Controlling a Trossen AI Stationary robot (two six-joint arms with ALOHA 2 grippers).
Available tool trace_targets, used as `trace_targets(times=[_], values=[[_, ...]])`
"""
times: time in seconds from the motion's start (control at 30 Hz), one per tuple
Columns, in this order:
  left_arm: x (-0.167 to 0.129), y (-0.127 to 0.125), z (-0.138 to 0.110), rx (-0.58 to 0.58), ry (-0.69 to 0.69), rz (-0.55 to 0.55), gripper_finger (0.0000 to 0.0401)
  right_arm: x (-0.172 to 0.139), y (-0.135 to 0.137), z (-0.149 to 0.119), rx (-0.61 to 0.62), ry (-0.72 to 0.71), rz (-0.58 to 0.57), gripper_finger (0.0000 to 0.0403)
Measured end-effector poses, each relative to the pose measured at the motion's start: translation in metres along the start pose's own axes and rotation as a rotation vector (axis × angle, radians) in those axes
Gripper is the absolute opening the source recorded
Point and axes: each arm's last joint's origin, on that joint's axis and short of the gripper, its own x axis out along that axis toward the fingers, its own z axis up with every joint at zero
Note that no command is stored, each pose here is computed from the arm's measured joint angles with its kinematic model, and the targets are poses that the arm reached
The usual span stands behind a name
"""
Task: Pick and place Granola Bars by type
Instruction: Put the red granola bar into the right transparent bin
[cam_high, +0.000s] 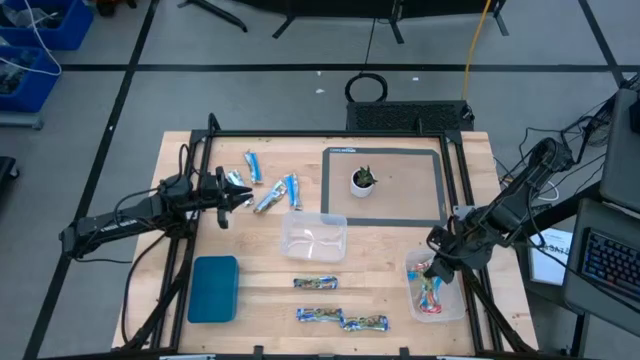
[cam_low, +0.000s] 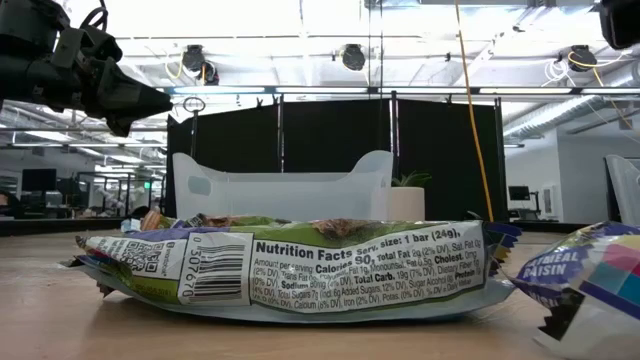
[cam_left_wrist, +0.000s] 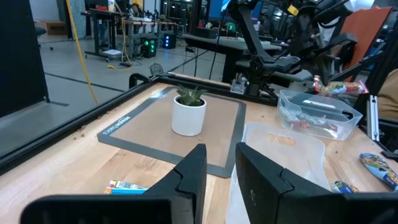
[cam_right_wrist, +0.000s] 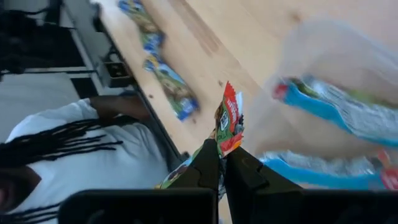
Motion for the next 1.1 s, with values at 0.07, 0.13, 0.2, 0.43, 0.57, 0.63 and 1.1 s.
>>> trace_targets(times=[0.07,0.13,0.2,0.43,0.57,0.63,1.1], values=[[0.0,0.0,0.0,0.0,0.0,0.0,0.0093,0.0,-0.002,-0.001,0.045,0.022,-0.022,0.0],[0.0,0.0,0.0,0.0,0.001,0.001,0.0093,0.0,-0.004,-0.001,0.085,0.04,-0.045,0.0],[0.0,0.0,0.0,0.0,0.0,0.0,0.0093,0.0,-0.006,-0.001,0.11,0.041,-0.063,0.0],[0.0,0.0,0.0,0.0,0.0,0.0,0.0093,0.008,-0.01,-0.004,0.173,0.096,-0.178,0.0],[0.0,0.0,0.0,0.0,0.0,0.0,0.0093,0.014,-0.01,-0.006,0.178,0.129,-0.219,0.0],[0.0,0.0,0.0,0.0,0.0,0.0,0.0093,0.016,-0.011,-0.006,0.18,0.143,-0.23,0.0],[0.0,0.0,0.0,0.0,0.0,0.0,0.0093,0.017,-0.017,-0.006,0.196,0.13,-0.316,0.0]])
